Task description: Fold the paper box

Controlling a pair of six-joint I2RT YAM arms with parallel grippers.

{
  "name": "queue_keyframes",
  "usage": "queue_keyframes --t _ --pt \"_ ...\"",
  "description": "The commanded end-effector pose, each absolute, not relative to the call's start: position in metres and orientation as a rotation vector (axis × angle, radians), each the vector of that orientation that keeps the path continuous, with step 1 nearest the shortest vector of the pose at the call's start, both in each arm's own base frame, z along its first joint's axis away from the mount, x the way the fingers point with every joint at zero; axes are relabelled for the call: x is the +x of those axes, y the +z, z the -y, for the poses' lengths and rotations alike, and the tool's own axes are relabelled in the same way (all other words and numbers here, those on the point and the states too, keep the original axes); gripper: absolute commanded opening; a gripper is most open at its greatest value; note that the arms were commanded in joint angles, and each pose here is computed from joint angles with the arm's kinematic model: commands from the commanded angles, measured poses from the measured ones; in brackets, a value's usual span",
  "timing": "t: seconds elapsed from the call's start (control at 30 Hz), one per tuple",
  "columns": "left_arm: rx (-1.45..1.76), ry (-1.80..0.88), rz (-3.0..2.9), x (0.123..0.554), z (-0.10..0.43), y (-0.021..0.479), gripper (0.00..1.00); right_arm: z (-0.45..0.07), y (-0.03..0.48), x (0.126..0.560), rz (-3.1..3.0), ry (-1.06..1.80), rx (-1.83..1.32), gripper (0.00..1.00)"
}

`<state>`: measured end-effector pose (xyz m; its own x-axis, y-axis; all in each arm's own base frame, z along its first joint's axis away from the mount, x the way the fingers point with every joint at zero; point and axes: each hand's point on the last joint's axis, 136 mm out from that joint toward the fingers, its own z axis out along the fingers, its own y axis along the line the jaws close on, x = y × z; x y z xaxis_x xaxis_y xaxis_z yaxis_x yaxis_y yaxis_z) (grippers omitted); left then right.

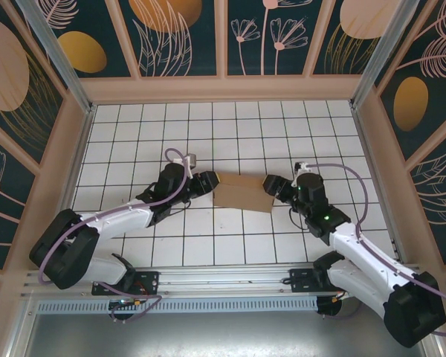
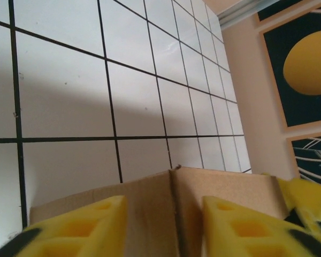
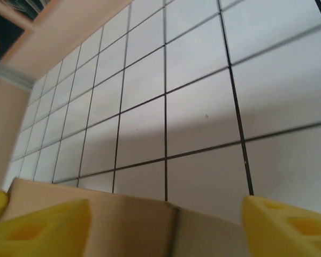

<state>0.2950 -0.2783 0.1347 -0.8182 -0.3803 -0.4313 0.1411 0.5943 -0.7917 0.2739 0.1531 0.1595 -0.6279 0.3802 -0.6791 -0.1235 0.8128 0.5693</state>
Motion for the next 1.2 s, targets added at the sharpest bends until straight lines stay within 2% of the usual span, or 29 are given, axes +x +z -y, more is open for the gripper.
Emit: queue_keyframes --t 0.0,0.07,0.17,0.23,0.33,0.5,0.73,0.87,0.93,1.0,1.03,1.07,1.17 --pt "-0.196 -1.049 -2.429 0.279 0.266 0.093 0.59 -0.158 0.207 0.28 -2.031 0.613 -0.109 0.88" --pt "-0.175 -1.045 -2.397 0.285 0.268 0.107 0.67 -0.167 0.22 0.279 -2.004 0.596 -0.248 0.93" --pt "-0.134 -1.043 -2.349 0.299 0.275 0.137 0.89 -0.19 0.229 0.274 -1.976 0.602 -0.527 0.95" --pt "-0.118 -1.034 -2.308 0.309 0.278 0.159 0.96 -0.202 0.23 0.274 -1.965 0.58 -0.692 0.98" --pt "-0.106 -1.014 -2.27 0.325 0.277 0.183 0.99 -0.219 0.228 0.274 -1.938 0.573 -0.919 0.99" --pt "-0.129 -0.914 -2.264 0.342 0.255 0.189 0.98 -0.252 0.208 0.262 -1.9 0.643 -1.312 0.99" --pt "-0.211 -0.873 -2.271 0.339 0.217 0.177 0.98 -0.27 0.178 0.262 -1.951 0.731 -1.569 0.98" --pt "-0.234 -0.853 -2.277 0.334 0.205 0.17 0.99 -0.279 0.158 0.259 -1.996 0.728 -1.643 0.93" --pt "-0.241 -0.848 -2.283 0.333 0.203 0.166 0.98 -0.28 0.152 0.261 -2.018 0.714 -1.647 0.87" --pt "-0.235 -0.846 -2.289 0.332 0.202 0.164 0.98 -0.281 0.149 0.262 -2.029 0.707 -1.651 0.77" --pt "-0.232 -0.844 -2.29 0.332 0.203 0.164 0.98 -0.281 0.149 0.262 -2.03 0.704 -1.653 0.68" --pt "-0.225 -0.848 -2.286 0.332 0.203 0.165 0.98 -0.281 0.15 0.263 -2.03 0.697 -1.655 0.55" --pt "-0.216 -0.85 -2.275 0.333 0.204 0.168 0.98 -0.281 0.154 0.263 -2.014 0.663 -1.659 0.47"
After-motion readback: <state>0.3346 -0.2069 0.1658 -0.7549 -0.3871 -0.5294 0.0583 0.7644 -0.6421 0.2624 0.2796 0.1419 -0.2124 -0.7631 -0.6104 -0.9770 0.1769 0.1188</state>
